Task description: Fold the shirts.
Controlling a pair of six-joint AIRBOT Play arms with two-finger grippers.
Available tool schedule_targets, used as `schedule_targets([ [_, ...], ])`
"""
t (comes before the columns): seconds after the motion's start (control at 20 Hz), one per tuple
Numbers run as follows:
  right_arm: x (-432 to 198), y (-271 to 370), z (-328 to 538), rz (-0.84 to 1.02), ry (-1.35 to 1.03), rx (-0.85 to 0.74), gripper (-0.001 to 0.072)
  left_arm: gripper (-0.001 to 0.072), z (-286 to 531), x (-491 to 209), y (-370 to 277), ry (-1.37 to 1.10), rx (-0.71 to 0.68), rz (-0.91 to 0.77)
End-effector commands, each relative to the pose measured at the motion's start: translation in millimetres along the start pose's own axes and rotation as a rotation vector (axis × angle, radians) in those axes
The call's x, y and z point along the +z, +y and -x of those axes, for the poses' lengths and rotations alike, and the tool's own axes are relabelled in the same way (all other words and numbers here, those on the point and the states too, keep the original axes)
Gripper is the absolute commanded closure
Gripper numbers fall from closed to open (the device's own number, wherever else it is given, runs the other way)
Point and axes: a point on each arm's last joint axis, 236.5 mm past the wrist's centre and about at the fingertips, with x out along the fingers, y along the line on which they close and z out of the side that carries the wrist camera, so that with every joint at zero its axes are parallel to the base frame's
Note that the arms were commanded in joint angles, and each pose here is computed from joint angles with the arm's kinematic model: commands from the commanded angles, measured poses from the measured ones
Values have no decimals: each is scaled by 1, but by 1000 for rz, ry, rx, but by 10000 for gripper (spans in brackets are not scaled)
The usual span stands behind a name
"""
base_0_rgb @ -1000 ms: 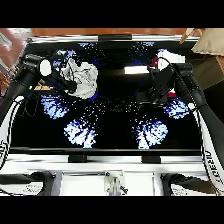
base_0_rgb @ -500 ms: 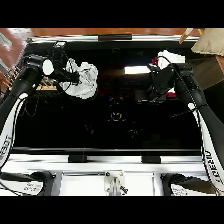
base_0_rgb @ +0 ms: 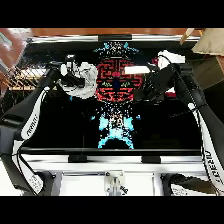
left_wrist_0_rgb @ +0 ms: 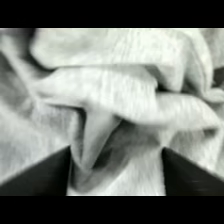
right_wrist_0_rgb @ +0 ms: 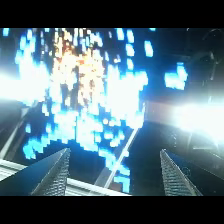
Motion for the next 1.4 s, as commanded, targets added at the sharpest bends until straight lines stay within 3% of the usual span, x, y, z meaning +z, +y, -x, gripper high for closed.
schedule_targets([
  [0.0, 1, 1, 0, 11, -5, 5, 41, 444, -20, -3, -5, 20, -31, 90],
  [0.05, 3, 1, 0, 16, -12, 3, 41, 678, -15, 1, -4, 11, -31, 91],
  [0.2, 5, 1, 0, 17, -20, 4, 41, 681, 36, 27, -8, -27, -40, 16],
  [0.35, -5, -7, 13, 73, 13, -42, 41, 681, 155, 67, -41, -230, -74, -129],
  [0.45, -14, -25, 51, 138, 11, -147, 41, 681, 264, 71, -71, -402, -114, -211],
  [0.6, -17, -53, 145, 135, -176, -331, 41, 680, 389, 27, -112, -559, -206, -286],
  [0.75, -42, -48, 224, 81, -396, -325, 41, 680, 394, -55, -157, -432, -322, -302],
  [1.0, -74, -41, 276, 17, -553, -271, 41, 678, 277, -150, -248, -249, -469, -221],
  [1.05, -77, -42, 274, 10, -542, -271, 41, 543, 253, -164, -251, -200, -457, -197],
  [1.1, -79, -41, 271, 10, -524, -268, 41, 90, 233, -177, -246, -133, -423, -162],
  [1.15, -79, -40, 266, 12, -506, -264, 41, -13, 223, -185, -232, -67, -374, -135],
  [1.35, -73, -37, 226, 56, -377, -251, 41, -13, 238, -190, -142, 50, -201, -144],
])
